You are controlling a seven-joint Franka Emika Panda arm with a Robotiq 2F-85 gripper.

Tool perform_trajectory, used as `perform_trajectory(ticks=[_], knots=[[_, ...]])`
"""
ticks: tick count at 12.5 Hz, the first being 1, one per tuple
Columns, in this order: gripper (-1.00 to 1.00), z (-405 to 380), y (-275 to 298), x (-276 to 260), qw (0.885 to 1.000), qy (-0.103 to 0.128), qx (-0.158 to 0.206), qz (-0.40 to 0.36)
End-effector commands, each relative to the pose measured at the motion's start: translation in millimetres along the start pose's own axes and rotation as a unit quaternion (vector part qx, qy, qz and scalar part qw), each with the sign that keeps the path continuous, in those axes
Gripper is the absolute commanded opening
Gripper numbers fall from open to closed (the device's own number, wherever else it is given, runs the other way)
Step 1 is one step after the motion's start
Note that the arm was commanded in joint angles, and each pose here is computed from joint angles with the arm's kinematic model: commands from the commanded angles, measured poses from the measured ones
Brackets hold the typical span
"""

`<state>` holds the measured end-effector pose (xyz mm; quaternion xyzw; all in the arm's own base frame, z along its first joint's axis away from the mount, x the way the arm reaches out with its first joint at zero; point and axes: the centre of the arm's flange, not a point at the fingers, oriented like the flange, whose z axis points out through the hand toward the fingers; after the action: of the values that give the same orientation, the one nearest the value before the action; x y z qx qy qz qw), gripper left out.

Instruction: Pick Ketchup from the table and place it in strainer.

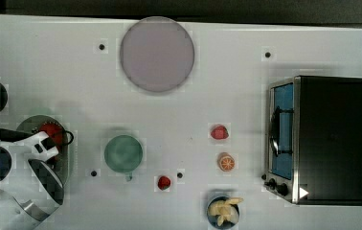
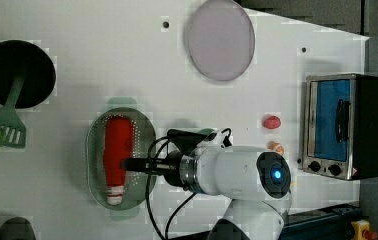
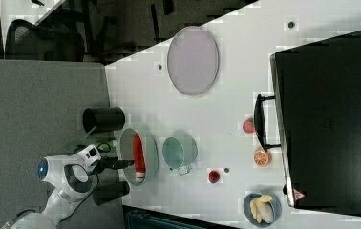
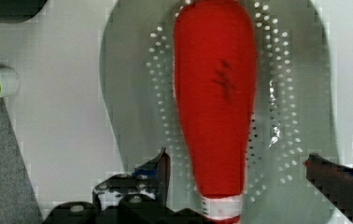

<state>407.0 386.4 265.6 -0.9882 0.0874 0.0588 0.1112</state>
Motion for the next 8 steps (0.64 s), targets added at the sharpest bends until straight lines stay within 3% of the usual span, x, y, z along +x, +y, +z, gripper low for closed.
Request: perform_trajectory(ticks=[1, 4, 8], knots=[[1.0, -62.4, 11.3, 27.2, 0.998, 0.045, -0.015, 0.046], [1.0, -113.2, 59.0, 50.5, 0.991, 0.056, -0.078, 0.096], [1.0, -214.6, 149.6, 92.5, 0.966, 0.121, -0.097, 0.206]])
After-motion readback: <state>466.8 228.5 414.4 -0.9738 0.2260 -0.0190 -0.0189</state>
